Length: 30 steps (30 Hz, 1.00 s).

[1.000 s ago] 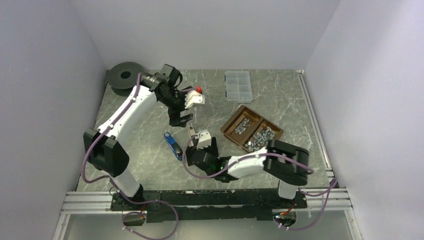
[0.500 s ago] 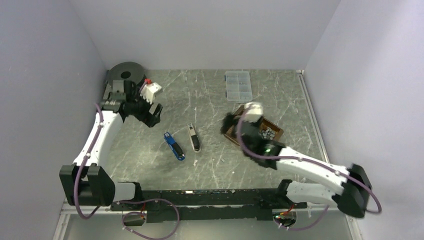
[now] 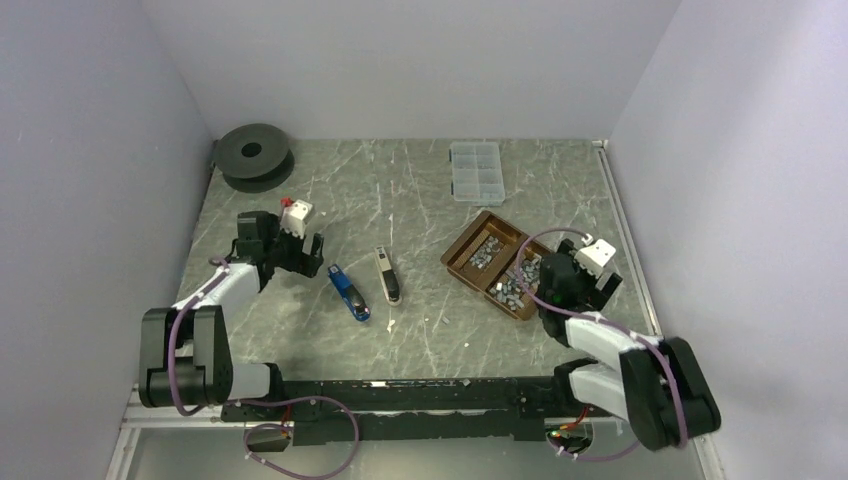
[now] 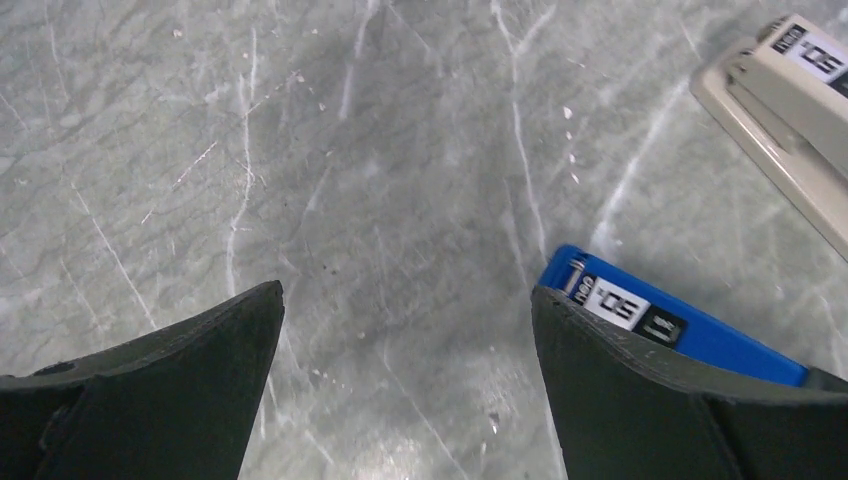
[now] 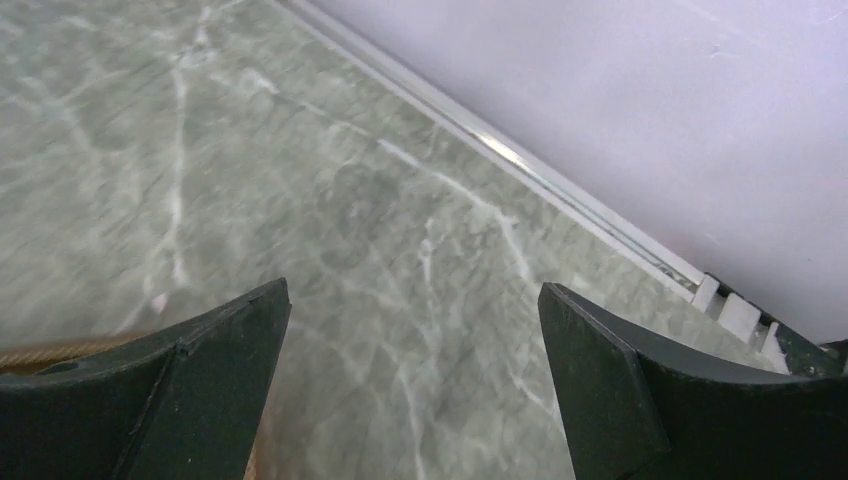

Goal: Load the staples into the stapler

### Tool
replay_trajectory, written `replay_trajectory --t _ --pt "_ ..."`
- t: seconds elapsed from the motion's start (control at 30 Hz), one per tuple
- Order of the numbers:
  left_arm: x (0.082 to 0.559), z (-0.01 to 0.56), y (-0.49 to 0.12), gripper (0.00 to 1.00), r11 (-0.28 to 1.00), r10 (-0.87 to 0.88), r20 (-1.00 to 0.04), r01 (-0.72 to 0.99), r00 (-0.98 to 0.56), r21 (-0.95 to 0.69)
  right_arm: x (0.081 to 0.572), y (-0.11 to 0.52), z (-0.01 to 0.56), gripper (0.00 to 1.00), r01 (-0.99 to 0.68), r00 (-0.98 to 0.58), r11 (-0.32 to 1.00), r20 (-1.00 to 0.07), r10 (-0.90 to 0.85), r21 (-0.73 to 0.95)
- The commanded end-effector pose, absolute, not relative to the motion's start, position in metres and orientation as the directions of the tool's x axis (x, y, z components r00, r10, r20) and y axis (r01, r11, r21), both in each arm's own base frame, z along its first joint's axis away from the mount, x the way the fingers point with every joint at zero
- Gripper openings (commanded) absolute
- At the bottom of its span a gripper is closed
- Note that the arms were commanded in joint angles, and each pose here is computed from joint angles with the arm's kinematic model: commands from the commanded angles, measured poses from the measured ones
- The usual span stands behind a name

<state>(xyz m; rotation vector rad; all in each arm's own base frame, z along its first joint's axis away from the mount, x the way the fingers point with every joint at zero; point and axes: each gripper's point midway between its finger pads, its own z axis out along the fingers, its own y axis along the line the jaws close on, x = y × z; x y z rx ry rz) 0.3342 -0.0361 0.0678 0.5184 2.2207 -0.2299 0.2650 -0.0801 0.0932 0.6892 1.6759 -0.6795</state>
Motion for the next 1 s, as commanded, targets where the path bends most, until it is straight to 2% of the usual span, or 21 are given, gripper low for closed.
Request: replay_trajectory --t 0.0,0.07,0.2,0.3,0.37,0.47,0.57,0.63,0.7,0.73,0.8,0.97 --pt "0.374 0.091 -0.034 0.99 0.929 0.191 -0.911 0.368 -0.366 0.047 0.290 -0.090 0.119 1.00 0.761 -0.012 0.646 -0.995 0.104 0.059" --pt "0.378 0.086 -0.035 0.99 0.934 0.170 -0.925 0.356 -0.340 0.041 0.304 -0.087 0.123 1.00 0.720 0.017 0.689 -0.994 0.107 0.087" --pt "0.390 0.074 -0.029 1.00 0.948 0.147 -0.936 0.316 -0.319 0.041 0.324 -0.091 0.115 1.00 0.726 -0.060 0.688 -0.993 0.098 0.024" --pt "0.397 0.068 -0.026 0.99 0.952 0.149 -0.936 0.302 -0.318 0.049 0.339 -0.083 0.114 1.00 0.668 -0.087 0.744 -0.990 0.107 0.021" --pt "0.401 0.066 -0.022 0.99 0.958 0.127 -0.938 0.286 -0.322 0.031 0.336 -0.083 0.115 1.00 0.673 -0.016 0.733 -0.989 0.148 0.099" --pt "0.397 0.067 -0.015 1.00 0.964 0.100 -0.947 0.266 -0.304 0.016 0.332 -0.083 0.115 1.00 0.659 0.038 0.741 -0.990 0.137 0.128" --pt "0.395 0.063 -0.002 0.99 0.977 0.051 -0.957 0.212 -0.287 -0.012 0.342 -0.063 0.113 1.00 0.531 -0.011 0.844 -0.996 0.093 0.073" --pt "0.395 0.062 0.002 0.99 0.980 0.023 -0.972 0.199 -0.235 -0.025 0.354 -0.037 0.112 1.00 0.358 -0.030 0.933 -0.999 0.034 0.021" --pt "0.392 0.057 0.002 1.00 0.978 0.035 -0.961 0.207 -0.273 -0.023 0.354 -0.039 0.109 1.00 0.359 -0.005 0.933 -1.000 0.011 0.009" --pt "0.391 0.056 0.002 1.00 0.979 0.029 -0.962 0.203 -0.273 -0.028 0.358 -0.038 0.104 1.00 0.357 -0.040 0.934 -0.999 0.004 -0.010" --pt "0.395 0.057 0.005 0.99 0.982 0.014 -0.964 0.184 -0.267 -0.037 0.365 -0.041 0.096 1.00 0.356 -0.088 0.934 -0.995 0.051 0.017" --pt "0.395 0.057 0.008 0.99 0.985 0.012 -0.960 0.170 -0.279 -0.037 0.367 -0.047 0.096 1.00 0.344 -0.087 0.938 -0.993 0.078 0.043"
